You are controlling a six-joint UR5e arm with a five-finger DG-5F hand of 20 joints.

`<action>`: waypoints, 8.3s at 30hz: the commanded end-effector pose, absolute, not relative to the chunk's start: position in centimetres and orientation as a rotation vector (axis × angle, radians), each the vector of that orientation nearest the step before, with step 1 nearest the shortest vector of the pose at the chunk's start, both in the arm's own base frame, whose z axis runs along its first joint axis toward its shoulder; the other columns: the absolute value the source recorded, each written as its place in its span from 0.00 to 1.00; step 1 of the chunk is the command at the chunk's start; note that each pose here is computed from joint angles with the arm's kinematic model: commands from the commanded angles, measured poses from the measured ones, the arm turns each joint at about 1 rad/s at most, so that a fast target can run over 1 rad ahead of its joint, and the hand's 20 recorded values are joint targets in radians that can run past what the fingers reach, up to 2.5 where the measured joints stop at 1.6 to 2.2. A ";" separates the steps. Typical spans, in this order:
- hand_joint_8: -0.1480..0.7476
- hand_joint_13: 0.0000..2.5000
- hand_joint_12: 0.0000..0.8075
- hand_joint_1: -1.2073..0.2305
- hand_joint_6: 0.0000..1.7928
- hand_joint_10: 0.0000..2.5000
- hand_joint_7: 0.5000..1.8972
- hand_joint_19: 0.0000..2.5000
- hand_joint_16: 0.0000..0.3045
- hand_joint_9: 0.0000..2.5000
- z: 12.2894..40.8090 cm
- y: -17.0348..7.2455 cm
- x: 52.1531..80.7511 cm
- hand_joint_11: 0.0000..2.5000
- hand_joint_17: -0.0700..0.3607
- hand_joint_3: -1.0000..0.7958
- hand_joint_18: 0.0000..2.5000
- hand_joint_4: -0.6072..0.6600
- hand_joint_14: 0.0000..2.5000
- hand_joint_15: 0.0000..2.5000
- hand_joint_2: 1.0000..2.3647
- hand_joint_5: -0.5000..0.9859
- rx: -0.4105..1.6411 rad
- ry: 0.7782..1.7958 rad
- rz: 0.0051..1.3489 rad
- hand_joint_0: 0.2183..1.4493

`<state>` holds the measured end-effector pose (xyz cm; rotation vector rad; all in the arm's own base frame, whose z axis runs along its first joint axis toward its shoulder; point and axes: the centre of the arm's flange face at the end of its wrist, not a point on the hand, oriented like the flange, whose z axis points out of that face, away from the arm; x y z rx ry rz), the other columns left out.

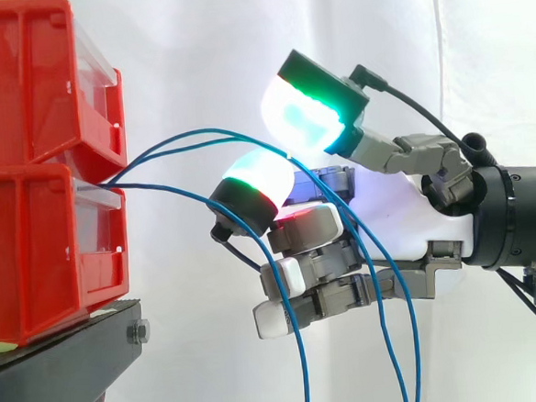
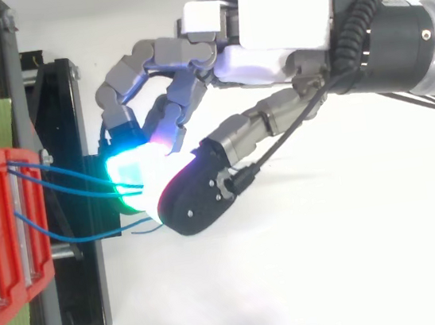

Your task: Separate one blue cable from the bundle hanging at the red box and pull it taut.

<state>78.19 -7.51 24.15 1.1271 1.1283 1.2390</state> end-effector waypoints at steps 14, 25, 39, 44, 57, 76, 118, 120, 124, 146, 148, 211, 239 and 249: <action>0.51 0.39 0.46 0.33 0.52 0.00 0.42 0.21 0.16 0.45 24.1 -7.5 78.2 0.52 0.42 0.37 0.25 0.52 0.01 0.34 0.01 0.20 1.132 1.127 1.238 0.36; 0.52 0.43 0.45 0.37 0.51 0.00 0.36 0.21 0.16 0.45 24.0 -7.3 78.1 0.54 0.41 0.28 0.27 0.56 0.01 0.38 0.00 0.20 1.132 1.130 1.240 0.31; 0.53 0.53 0.38 0.32 0.51 0.00 0.34 0.25 0.16 0.42 24.0 -7.1 78.2 0.58 0.41 0.28 0.30 0.58 0.00 0.60 0.00 0.19 1.134 1.126 1.242 0.34; 0.53 0.53 0.38 0.33 0.51 0.01 0.33 0.30 0.15 0.41 24.0 -6.9 78.2 0.59 0.41 0.28 0.34 0.58 0.12 0.62 0.00 0.19 1.134 1.127 1.243 0.34; 0.53 0.46 0.40 0.33 0.51 0.10 0.33 0.37 0.15 0.37 24.0 -6.9 78.2 0.56 0.39 0.28 0.37 0.59 0.44 0.54 0.00 0.19 1.135 1.128 1.243 0.34; 0.55 0.42 0.48 0.35 0.48 0.01 0.29 0.30 0.17 0.36 24.0 -6.8 78.2 0.57 0.43 0.28 0.29 0.60 0.00 0.55 0.00 0.19 1.134 1.129 1.244 0.28; 0.56 0.37 0.49 0.38 0.48 0.00 0.28 0.27 0.17 0.39 23.7 -6.4 78.1 0.54 0.44 0.28 0.28 0.61 0.01 0.39 0.00 0.19 1.138 1.136 1.244 0.29; 0.56 0.40 0.50 0.37 0.48 0.00 0.29 0.27 0.17 0.39 23.7 -6.4 78.1 0.55 0.43 0.28 0.29 0.61 0.01 0.44 0.00 0.19 1.137 1.137 1.245 0.29; 0.56 0.41 0.49 0.34 0.48 0.00 0.28 0.28 0.17 0.39 23.7 -6.4 78.1 0.56 0.43 0.28 0.29 0.62 0.01 0.47 0.00 0.19 1.137 1.137 1.245 0.30; 0.56 0.41 0.46 0.33 0.48 0.01 0.27 0.35 0.16 0.37 23.7 -6.4 78.1 0.57 0.42 0.28 0.34 0.62 0.41 0.52 0.00 0.19 1.137 1.137 1.245 0.31; 0.56 0.40 0.46 0.33 0.48 0.01 0.27 0.35 0.16 0.37 23.7 -6.4 78.1 0.57 0.42 0.28 0.34 0.62 0.44 0.52 0.00 0.19 1.138 1.136 1.244 0.31; 0.56 0.41 0.45 0.55 0.50 0.00 0.37 0.32 0.17 0.41 23.7 -7.1 78.0 0.56 0.43 0.33 0.28 0.57 0.19 0.56 0.01 0.21 1.134 1.136 1.232 0.32; 0.55 0.42 0.49 0.32 0.52 0.00 0.41 0.28 0.17 0.42 23.6 -7.0 78.0 0.58 0.44 0.28 0.28 0.56 0.11 0.59 0.00 0.22 1.135 1.137 1.232 0.26; 0.54 0.42 0.46 0.49 0.50 0.00 0.42 0.30 0.16 0.44 23.5 -7.0 77.9 0.57 0.42 0.33 0.27 0.56 0.10 0.59 0.01 0.22 1.137 1.141 1.230 0.32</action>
